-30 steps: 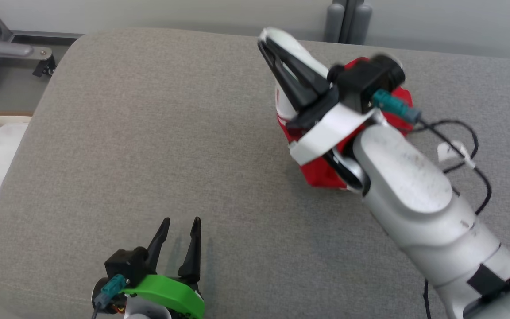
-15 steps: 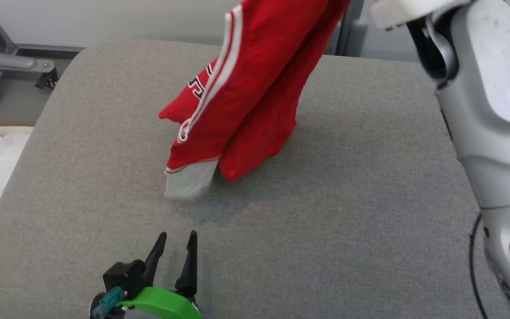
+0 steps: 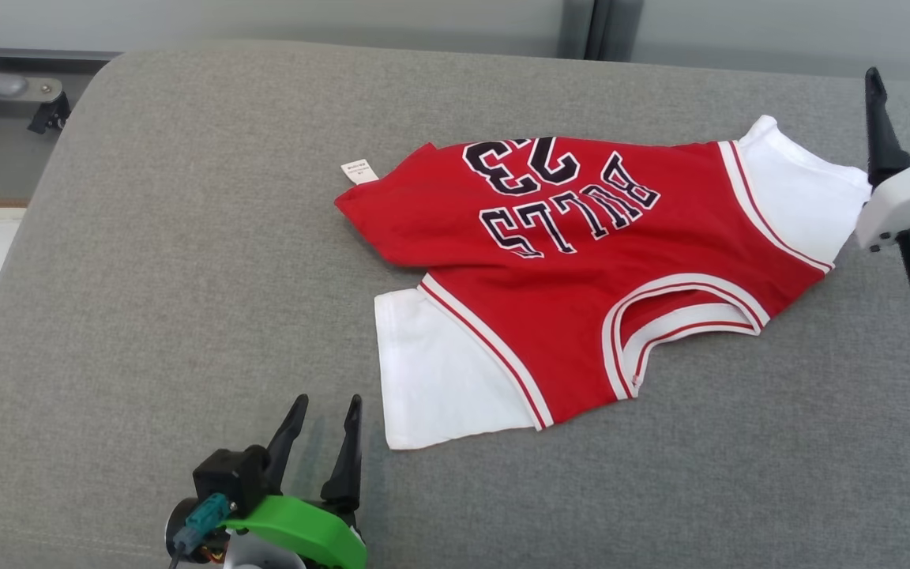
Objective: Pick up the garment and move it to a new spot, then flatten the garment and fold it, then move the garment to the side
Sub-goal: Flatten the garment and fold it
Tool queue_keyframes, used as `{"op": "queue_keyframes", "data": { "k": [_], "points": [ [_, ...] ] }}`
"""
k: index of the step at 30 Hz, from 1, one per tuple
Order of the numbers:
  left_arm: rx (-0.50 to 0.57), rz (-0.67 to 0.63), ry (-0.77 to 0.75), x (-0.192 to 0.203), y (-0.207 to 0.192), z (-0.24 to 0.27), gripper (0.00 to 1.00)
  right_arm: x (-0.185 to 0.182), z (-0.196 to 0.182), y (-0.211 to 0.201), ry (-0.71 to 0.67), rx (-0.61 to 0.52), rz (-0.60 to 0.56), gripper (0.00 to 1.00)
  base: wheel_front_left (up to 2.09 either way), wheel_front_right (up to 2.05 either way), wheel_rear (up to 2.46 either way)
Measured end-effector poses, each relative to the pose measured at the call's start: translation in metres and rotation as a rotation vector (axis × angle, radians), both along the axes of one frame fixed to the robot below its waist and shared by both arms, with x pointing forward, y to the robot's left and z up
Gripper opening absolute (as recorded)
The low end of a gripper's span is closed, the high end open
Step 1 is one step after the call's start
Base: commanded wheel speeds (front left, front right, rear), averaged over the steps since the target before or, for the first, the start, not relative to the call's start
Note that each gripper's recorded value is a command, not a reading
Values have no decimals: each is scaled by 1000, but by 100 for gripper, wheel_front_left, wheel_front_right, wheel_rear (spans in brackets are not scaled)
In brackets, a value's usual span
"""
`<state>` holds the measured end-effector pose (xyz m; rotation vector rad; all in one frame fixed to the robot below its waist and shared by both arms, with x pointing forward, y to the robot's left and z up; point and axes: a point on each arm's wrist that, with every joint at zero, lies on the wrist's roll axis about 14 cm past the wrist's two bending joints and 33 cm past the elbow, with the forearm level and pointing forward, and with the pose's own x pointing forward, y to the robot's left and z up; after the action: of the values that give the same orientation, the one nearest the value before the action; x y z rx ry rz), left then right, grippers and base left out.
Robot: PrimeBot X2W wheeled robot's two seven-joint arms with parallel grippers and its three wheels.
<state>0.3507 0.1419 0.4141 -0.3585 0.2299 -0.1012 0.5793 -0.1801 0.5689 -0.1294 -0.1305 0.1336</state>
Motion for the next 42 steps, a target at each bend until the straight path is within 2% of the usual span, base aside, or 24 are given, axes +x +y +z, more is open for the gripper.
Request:
{"op": "queue_keyframes", "data": {
  "k": [5,11,14,17,21,24,25,26,27,31,34,36,38,42],
  "points": [
    [-1,-9,-4,1,-3,1,100,-24,-25,41,37,56,78,100,0,0,0],
    [-5,-17,-21,1,-6,6,100,-92,-79,134,164,110,324,100,0,0,0],
    [-7,-19,-22,0,-7,7,100,-127,-107,160,251,116,408,100,0,0,0],
    [-11,-20,-14,-2,-9,4,100,-152,-136,172,339,94,453,100,0,0,0],
    [-12,-22,-7,-2,-10,2,100,-161,-168,159,438,47,428,100,0,0,0],
    [-12,-18,-2,-3,-9,1,100,-161,-176,160,464,34,423,100,0,0,0],
    [-11,-17,-1,-3,-8,1,100,-160,-177,161,468,32,425,75,0,0,0],
    [-11,-15,0,-3,-8,0,100,-159,-179,162,475,28,426,9,0,0,0],
    [-10,-14,2,-3,-7,0,100,-159,-181,163,480,22,429,0,0,0,0],
    [-10,-12,4,-3,-7,-1,100,-156,-183,163,492,14,426,0,0,0,0],
    [-10,-11,4,-2,-6,-1,100,-142,-182,136,489,13,359,0,0,0,0],
    [-11,-11,0,-1,-6,0,100,-130,-178,108,473,-5,299,0,0,0,0],
    [-11,-18,-3,-1,-8,1,100,-117,-172,63,458,-51,210,0,0,0,0],
    [-14,-32,-10,1,-13,3,100,-110,-166,1,453,-97,88,0,0,0,0]
  ]
}}
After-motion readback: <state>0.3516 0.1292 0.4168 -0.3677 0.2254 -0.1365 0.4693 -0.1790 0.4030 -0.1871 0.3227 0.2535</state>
